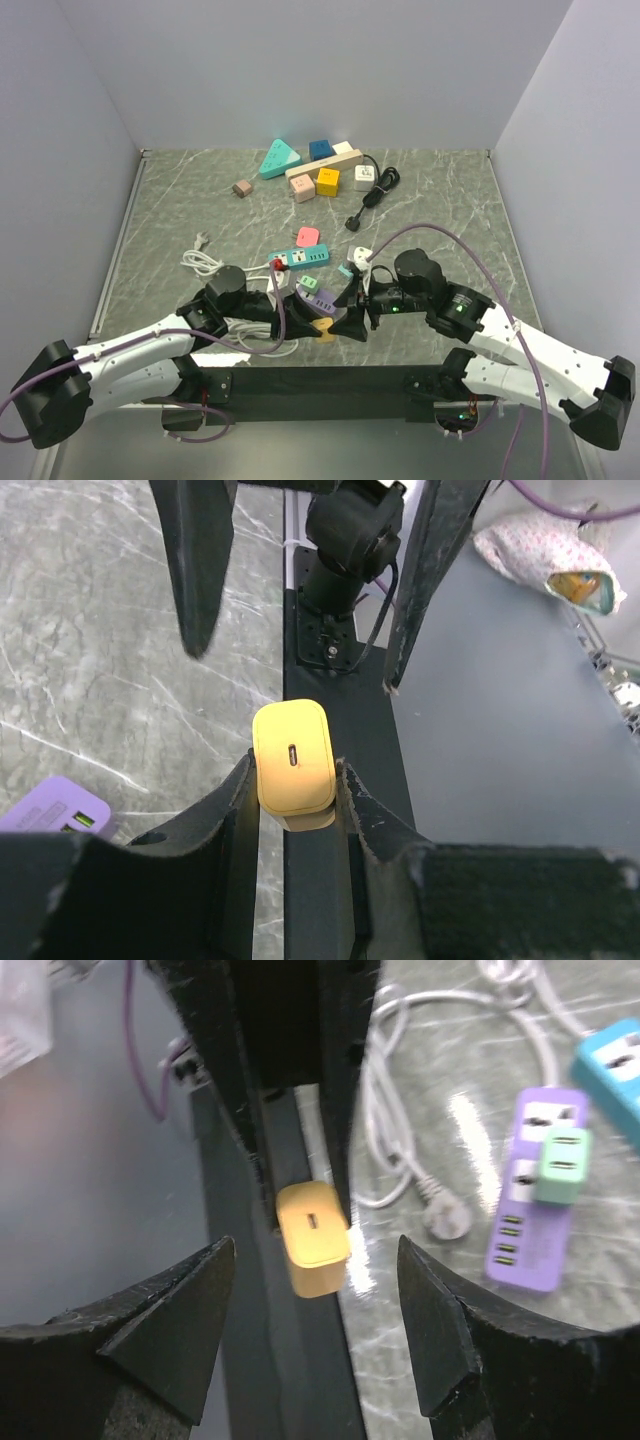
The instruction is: Insert the plug
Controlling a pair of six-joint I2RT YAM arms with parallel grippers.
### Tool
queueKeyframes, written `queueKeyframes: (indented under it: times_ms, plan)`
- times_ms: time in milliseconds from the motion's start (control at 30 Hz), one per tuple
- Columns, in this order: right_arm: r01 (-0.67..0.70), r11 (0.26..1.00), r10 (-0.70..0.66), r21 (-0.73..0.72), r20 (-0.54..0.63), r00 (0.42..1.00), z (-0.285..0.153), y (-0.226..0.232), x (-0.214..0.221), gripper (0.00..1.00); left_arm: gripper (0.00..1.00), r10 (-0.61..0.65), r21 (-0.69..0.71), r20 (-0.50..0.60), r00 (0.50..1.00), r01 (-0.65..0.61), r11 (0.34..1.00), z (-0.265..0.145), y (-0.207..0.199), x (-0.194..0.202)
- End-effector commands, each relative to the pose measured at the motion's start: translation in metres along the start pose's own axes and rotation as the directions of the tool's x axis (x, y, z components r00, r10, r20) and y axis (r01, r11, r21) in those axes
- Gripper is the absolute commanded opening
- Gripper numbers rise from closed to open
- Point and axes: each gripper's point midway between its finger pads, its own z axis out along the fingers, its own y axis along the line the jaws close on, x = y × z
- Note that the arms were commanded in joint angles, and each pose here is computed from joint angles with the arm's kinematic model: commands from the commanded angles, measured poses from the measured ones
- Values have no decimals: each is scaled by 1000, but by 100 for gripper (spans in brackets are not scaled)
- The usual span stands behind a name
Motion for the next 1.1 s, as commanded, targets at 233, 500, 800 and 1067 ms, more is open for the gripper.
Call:
queueKeyframes:
  times_ms: [233,500,800,1067]
  plan:
    - [-40,994,30,-101,-104,994,9,11,8,69,1,97,64,2,995,-97,993,8,-10,-17]
    - [-12,990,1,-142,-78,997,14,14,3,65,1,87,65,-11,996,-86,994,11,-8,-14]
    - [-23,984,1,-176,-126,992,23,13,11,57,1,83,73,-11,996,-82,994,13,-8,-15]
    - [-48,980,17,-195,-156,988,25,15,16,50,1,84,51,-1,997,-83,995,13,-5,-17]
